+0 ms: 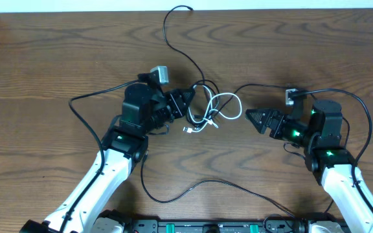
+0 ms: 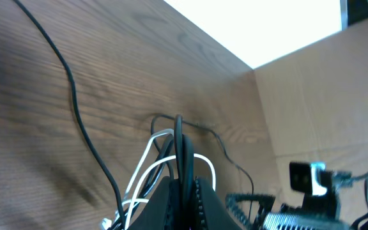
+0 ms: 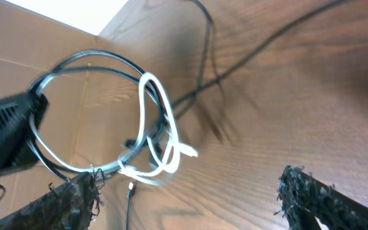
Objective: Untangle cables
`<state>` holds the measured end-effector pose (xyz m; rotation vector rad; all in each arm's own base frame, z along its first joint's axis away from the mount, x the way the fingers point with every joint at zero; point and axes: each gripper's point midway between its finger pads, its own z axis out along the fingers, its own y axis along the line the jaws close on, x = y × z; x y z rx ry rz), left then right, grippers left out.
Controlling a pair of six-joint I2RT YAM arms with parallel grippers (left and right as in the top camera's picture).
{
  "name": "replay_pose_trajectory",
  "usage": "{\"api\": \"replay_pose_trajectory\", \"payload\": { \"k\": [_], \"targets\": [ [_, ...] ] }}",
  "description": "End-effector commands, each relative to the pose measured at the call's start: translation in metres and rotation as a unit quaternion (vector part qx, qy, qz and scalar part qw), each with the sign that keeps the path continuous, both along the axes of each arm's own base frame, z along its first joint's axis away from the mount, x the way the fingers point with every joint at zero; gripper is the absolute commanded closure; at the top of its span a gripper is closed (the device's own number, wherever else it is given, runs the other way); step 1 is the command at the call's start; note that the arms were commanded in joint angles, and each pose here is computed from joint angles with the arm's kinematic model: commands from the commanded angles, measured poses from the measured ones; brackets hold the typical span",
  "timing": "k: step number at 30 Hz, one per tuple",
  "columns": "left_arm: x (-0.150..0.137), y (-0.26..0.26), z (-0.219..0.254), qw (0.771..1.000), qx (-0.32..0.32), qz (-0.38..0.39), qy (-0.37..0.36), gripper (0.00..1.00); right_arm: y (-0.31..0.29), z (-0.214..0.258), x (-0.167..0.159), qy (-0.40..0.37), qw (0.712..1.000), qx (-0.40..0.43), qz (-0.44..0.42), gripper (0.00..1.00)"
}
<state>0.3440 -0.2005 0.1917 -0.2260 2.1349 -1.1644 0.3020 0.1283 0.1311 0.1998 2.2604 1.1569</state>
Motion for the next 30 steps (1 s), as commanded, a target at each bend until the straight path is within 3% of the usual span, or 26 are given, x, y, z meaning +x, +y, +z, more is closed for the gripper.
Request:
{"api": "replay_pose_trajectory", "payload": {
  "k": [1, 6, 9, 18, 23, 30],
  "targets": [
    [0.007, 0.006, 0.014, 0.999, -0.023, 0.025, -0.001, 0.93, 0.002, 0.000, -0.005, -0.011, 1.000, -0.006, 0.022, 0.13],
    [0.012, 0.005, 0.026, 0.998, -0.054, 0.035, -0.006, 0.93, 0.012, 0.001, -0.010, -0.025, 0.998, -0.014, 0.049, 0.14],
    [0.014, 0.003, 0.036, 0.997, -0.064, 0.034, -0.025, 0.93, 0.028, 0.004, -0.018, -0.076, 0.990, -0.038, 0.109, 0.12],
    [0.010, -0.002, 0.038, 0.997, -0.071, 0.015, -0.022, 0.93, 0.073, 0.015, -0.043, -0.251, 0.925, -0.107, 0.265, 0.18],
    [-0.001, -0.012, 0.040, 0.991, -0.128, -0.004, 0.037, 0.93, 0.081, 0.012, -0.042, -0.262, 0.918, -0.134, 0.264, 0.17],
    [-0.010, -0.020, 0.041, 0.986, -0.149, -0.025, 0.063, 0.93, 0.082, 0.010, -0.040, -0.265, 0.917, -0.148, 0.260, 0.17]
  ]
}}
